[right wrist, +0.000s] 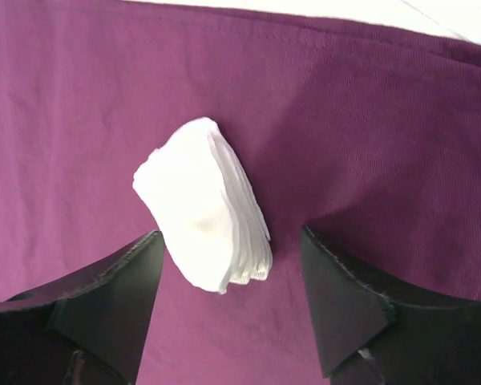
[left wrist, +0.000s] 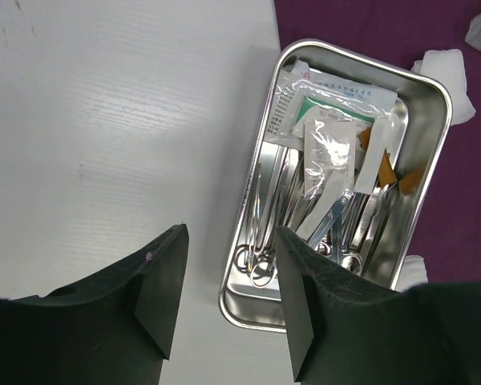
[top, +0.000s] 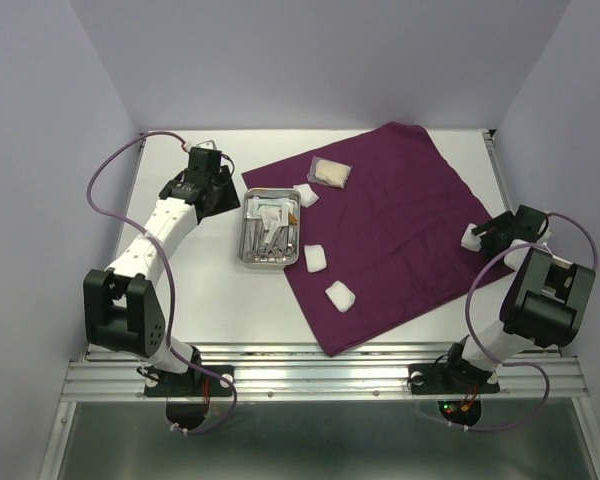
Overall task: Prepare the surgical pack
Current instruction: Pick up the medical item from the surgical kit, then place the medical item in the surgical kit, then pick up the medical item from the surgical kit, then place the medical item in the container.
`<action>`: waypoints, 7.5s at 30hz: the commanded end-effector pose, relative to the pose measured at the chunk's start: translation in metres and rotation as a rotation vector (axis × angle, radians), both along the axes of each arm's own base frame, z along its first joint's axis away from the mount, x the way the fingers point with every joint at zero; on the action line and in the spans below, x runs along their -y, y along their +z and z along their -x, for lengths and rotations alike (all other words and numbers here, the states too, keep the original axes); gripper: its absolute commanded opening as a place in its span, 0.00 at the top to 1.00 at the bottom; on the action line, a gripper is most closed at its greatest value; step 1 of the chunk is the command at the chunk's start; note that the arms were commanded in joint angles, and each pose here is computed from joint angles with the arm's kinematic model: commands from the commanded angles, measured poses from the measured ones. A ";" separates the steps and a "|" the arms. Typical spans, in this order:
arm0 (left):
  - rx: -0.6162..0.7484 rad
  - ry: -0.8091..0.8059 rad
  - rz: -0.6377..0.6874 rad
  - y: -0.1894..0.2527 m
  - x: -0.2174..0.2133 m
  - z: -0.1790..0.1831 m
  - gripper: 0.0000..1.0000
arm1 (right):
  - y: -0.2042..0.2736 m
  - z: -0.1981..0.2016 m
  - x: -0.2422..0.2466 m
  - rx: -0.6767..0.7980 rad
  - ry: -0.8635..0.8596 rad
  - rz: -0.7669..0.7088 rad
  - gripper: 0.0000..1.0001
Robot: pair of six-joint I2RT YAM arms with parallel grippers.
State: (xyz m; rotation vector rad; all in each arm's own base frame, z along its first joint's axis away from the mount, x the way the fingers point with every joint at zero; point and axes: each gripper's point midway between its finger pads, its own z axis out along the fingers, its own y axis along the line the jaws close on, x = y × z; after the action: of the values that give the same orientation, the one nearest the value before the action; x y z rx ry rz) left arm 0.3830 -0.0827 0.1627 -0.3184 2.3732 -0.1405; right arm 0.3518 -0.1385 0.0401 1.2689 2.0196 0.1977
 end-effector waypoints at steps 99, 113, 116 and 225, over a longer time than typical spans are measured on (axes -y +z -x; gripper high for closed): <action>0.026 -0.042 0.054 0.026 0.023 -0.017 0.42 | 0.106 -0.071 -0.320 0.399 0.689 -0.378 0.99; 0.008 -0.154 0.086 0.027 0.095 -0.018 0.31 | 0.029 -0.051 -0.338 0.208 0.621 -0.495 0.99; -0.026 -0.215 0.109 0.020 0.128 -0.015 0.31 | 0.022 -0.046 -0.339 0.174 0.601 -0.501 0.99; 0.202 0.053 0.156 0.121 0.005 -0.011 0.24 | 0.032 -0.002 -0.611 0.031 0.980 -0.477 0.99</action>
State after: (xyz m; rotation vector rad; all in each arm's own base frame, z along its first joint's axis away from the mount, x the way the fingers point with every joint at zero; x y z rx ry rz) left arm 0.3955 -0.0894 0.2677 -0.4278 2.2171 -0.2938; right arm 0.3513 0.4714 0.0651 0.3619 2.5144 1.2151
